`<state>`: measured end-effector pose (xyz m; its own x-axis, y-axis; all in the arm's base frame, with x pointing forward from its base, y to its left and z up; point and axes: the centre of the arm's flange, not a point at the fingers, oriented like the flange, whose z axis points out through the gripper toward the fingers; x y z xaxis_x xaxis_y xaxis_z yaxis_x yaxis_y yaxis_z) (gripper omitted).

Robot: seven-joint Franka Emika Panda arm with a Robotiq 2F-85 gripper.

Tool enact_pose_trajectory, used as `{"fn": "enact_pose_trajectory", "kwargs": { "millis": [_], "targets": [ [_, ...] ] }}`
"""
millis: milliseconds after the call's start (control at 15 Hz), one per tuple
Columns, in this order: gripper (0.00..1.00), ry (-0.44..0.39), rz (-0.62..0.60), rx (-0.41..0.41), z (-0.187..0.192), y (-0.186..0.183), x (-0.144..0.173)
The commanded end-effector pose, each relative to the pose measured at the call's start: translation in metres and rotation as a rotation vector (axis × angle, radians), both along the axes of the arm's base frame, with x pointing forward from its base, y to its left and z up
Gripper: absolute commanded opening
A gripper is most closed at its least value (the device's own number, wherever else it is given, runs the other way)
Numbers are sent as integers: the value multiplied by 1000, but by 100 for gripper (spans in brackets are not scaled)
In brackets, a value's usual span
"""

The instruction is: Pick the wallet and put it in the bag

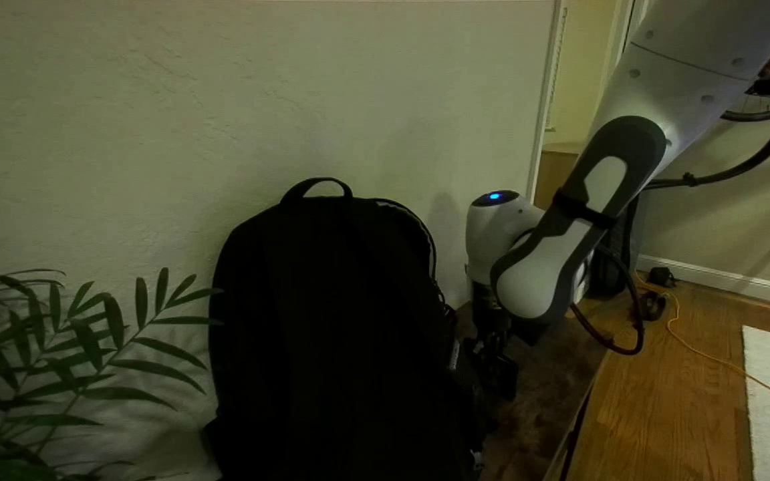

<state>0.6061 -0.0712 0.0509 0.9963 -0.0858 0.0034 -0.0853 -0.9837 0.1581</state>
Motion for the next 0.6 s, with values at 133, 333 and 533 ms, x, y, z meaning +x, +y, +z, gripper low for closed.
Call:
{"fn": "enact_pose_trajectory", "kwargs": {
  "millis": [133, 333, 533],
  "targets": [
    [7, 95, 25, 99, 33, 15, -21],
    [7, 132, 49, 109, 54, 23, -28],
    [7, 150, 58, 95, 83, 27, -32]
  ]
}}
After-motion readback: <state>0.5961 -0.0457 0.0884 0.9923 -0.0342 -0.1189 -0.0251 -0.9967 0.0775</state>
